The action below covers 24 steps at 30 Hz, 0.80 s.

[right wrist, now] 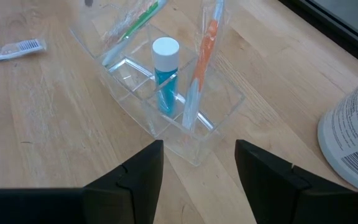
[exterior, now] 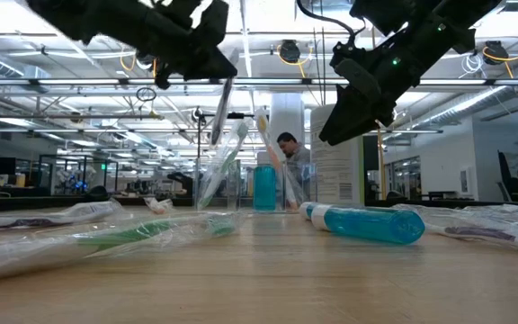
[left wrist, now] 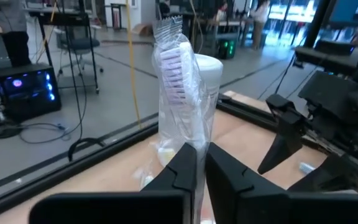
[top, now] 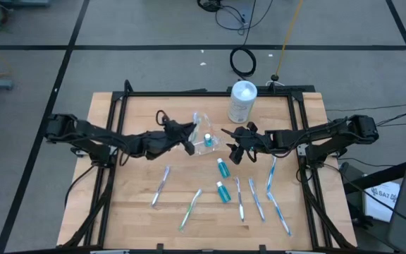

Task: Pick & Place toothbrushing station
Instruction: Put the left purple toothbrush into the transparent organizer

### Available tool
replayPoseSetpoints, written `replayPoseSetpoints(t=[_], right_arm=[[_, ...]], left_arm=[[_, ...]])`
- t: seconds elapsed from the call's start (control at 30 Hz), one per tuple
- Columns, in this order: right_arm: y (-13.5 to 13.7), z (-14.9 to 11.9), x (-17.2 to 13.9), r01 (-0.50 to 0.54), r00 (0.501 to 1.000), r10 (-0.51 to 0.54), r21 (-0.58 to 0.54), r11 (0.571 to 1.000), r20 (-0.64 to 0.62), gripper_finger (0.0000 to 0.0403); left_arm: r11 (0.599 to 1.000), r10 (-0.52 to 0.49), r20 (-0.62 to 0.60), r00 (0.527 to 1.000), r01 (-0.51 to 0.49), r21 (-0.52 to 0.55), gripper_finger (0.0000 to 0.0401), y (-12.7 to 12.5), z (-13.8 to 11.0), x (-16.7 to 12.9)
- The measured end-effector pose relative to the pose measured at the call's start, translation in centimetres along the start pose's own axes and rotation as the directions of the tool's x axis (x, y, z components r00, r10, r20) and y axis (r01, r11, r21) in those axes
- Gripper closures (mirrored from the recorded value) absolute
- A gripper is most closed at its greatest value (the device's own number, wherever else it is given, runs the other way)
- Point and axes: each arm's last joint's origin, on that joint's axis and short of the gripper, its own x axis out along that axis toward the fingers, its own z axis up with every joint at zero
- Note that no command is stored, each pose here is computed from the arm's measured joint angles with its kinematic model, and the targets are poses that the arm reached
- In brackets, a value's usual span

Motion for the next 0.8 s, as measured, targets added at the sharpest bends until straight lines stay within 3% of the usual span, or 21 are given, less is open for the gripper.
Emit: replayPoseSetpoints(t=[0.2,0.37,0.57,0.8], right_arm=[[0.0,0.0,0.0,-0.001,1.0,0.001,0.002,1.0,0.004,0.0209],[0.0,0.0,0.0,-0.001,1.0,0.001,0.002,1.0,0.004,0.0209],[0.0,0.1,0.0,-0.001,1.0,0.001,0.002,1.0,0.005,0.0209],[0.0,0.1,0.0,-0.001,1.0,0.001,0.002,1.0,0.004,0.0209]], left_arm=[[1.0,0.007,0.059,0.998,-0.005,-0.026,0.0395,1.1,-1.7,-0.8],[1.0,0.004,0.092,0.996,-0.003,-0.01,0.0378,1.6,-2.1,-1.2],[1.0,-0.01,0.126,0.992,0.007,0.023,0.0395,1.1,-3.0,-0.6],[1.0,0.02,0.12,0.993,-0.022,0.014,0.038,0.7,-5.6,0.5]])
